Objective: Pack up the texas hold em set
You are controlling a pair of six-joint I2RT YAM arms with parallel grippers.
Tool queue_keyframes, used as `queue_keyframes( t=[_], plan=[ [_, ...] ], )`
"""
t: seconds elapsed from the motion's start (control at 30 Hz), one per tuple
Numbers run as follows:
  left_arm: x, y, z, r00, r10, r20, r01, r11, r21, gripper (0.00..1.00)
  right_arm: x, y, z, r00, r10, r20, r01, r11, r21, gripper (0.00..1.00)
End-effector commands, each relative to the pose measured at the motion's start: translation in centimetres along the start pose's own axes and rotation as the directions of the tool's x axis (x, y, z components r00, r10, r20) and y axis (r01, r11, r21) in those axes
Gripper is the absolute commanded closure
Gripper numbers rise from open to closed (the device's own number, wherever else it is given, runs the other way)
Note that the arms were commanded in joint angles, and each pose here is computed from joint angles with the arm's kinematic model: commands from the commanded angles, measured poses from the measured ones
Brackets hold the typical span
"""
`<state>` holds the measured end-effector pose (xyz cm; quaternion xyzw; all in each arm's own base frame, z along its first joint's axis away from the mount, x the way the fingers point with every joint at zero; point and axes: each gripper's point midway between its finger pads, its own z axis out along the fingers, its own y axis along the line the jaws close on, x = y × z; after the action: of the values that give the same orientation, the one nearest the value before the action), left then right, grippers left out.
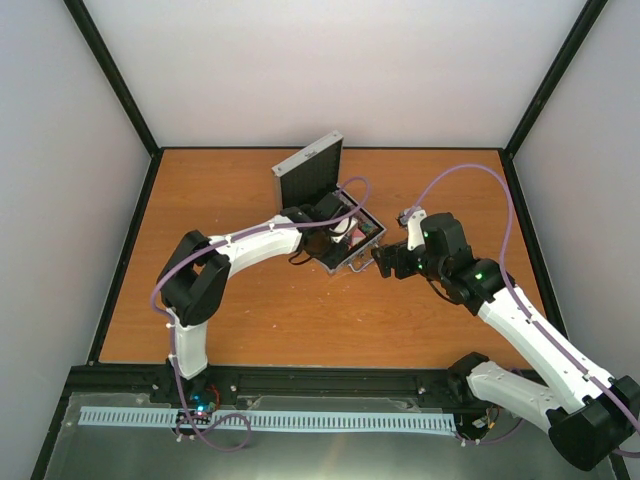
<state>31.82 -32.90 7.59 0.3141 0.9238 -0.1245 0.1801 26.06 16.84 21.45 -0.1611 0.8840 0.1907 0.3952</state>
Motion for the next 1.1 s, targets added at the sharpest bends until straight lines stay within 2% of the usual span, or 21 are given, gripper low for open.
queue_keyframes(
  t=[0.0,0.67,1.07],
  plan=[
    [-0.7,0.5,0.3,0.998,0.055,0.022,-0.054,0.998,-0.042,0.99,-0.5,-0.4,-0.4,0.999,0.015,0.032,-0.015,1.000,0.018,0.06],
    [-0.5,1.5,0.5,0.980,0.200,0.007,-0.198,0.975,-0.100,0.99,-0.5,-0.4,-0.7,0.999,0.017,0.040,-0.017,1.000,0.017,0.06],
    [1.3,2.8,1.9,0.972,0.230,-0.037,-0.233,0.961,-0.149,0.99,-0.5,-0.3,-0.7,0.999,0.013,0.040,-0.014,1.000,0.011,0.06]
  ],
)
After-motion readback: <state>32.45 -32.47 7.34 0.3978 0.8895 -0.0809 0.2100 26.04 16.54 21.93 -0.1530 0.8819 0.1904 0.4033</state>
